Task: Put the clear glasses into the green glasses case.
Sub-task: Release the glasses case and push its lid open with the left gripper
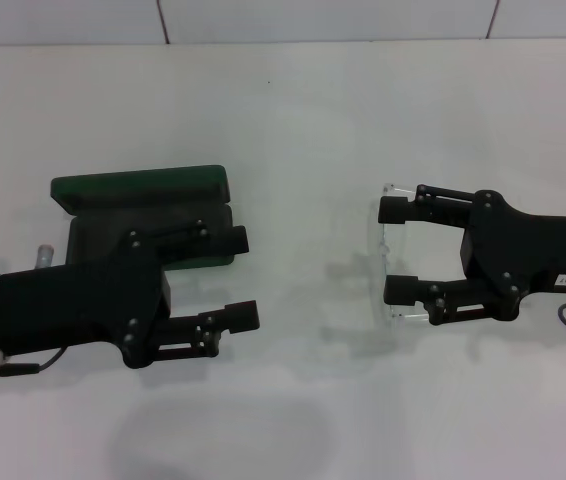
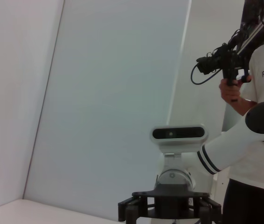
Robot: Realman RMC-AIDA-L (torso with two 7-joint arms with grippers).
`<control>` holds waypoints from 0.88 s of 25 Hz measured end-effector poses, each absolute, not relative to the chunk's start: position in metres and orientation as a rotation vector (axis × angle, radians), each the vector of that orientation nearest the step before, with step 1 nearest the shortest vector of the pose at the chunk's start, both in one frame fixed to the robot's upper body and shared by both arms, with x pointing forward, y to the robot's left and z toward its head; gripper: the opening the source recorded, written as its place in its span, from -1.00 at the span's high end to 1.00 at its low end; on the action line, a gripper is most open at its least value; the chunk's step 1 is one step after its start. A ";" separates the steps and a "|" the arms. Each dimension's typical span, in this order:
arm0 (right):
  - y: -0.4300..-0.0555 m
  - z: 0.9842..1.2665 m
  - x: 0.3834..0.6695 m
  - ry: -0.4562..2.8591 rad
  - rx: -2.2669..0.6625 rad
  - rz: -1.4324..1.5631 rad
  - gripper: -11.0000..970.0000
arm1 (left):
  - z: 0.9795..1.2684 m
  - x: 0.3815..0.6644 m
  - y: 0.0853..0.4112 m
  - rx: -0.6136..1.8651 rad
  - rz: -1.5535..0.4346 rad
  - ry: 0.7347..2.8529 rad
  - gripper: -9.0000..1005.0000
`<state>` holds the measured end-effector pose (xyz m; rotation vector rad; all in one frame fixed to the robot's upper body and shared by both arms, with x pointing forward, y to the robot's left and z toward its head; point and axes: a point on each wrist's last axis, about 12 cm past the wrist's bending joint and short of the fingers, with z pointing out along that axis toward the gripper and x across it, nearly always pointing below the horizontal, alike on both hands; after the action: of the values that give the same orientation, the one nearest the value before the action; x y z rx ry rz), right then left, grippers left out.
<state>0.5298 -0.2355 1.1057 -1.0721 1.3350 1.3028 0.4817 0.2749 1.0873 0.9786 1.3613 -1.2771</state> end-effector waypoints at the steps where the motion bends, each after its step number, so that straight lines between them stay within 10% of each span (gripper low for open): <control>1: -0.236 1.106 0.530 1.335 -1.072 1.303 -0.83 | 1.087 0.482 0.274 0.977 -1.275 1.364 -0.52; 22: -0.250 1.105 0.533 1.324 -0.951 1.195 -0.83 | 1.108 0.497 0.283 0.866 -1.208 1.304 -0.50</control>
<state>0.5332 -0.2502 1.1052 -0.9512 1.3240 1.1945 0.4972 0.2825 1.1082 0.8660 1.3040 -1.2084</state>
